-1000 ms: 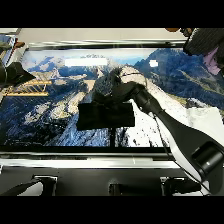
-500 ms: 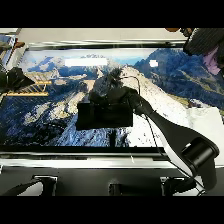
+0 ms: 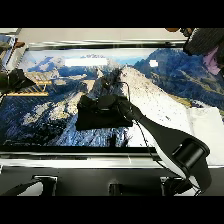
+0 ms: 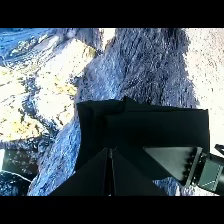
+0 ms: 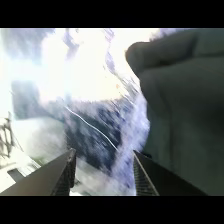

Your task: Fold the clothes and pants, and hang the long-sleeved shirts on hangers.

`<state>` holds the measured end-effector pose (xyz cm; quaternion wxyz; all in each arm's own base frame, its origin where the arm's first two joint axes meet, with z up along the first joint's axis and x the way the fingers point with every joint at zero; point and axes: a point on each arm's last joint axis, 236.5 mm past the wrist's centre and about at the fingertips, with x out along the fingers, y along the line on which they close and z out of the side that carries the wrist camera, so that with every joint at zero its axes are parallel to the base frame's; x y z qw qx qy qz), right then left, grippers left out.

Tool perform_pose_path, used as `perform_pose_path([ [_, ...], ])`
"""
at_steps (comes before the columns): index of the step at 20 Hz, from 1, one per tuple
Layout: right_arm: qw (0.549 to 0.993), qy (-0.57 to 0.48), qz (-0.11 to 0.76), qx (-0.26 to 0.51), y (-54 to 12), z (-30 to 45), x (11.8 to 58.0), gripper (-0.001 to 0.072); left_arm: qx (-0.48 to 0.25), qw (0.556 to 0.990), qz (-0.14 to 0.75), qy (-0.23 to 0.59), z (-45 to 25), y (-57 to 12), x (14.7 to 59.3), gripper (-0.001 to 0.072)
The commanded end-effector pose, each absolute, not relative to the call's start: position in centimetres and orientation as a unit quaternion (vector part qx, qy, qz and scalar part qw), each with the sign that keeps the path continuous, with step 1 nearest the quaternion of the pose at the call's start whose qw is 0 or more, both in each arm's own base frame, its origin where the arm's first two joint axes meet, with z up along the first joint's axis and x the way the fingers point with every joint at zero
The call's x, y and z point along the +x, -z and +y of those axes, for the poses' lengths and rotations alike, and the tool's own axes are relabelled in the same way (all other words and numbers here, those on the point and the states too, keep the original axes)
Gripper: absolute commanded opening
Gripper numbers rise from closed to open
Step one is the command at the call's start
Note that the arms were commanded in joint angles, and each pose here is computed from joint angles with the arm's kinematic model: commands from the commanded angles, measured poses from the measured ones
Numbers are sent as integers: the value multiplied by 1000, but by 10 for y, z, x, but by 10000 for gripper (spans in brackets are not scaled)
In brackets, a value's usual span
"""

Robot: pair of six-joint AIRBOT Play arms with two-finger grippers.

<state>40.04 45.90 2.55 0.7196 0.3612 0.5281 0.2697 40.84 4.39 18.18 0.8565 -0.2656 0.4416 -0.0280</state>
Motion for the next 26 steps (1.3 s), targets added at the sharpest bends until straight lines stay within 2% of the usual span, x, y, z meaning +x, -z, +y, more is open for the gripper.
perform_pose_path([
  [1,723,-273,506,384,-41,462,408,428,-267,856,441,29,44,-182,408,19],
  [3,728,-276,497,384,-58,445,417,432,-267,856,441,29,44,-182,408,19],
  [5,740,-280,493,362,-80,396,436,532,-267,856,441,29,44,-182,408,19],
  [8,748,-271,514,321,-92,286,457,539,-267,856,441,29,44,-182,408,20],
  [11,737,-248,549,306,-74,180,459,544,-266,857,441,29,44,-182,408,20],
  [14,726,-227,569,311,-35,125,449,542,-260,859,441,32,44,-182,408,20],
  [17,692,-233,610,309,20,120,421,540,-254,860,441,35,44,-182,408,20],
  [21,643,-268,622,357,58,145,408,530,-250,861,441,37,44,-182,408,20],
  [26,632,-275,616,381,70,151,413,512,-251,861,442,37,44,-181,409,20],
])
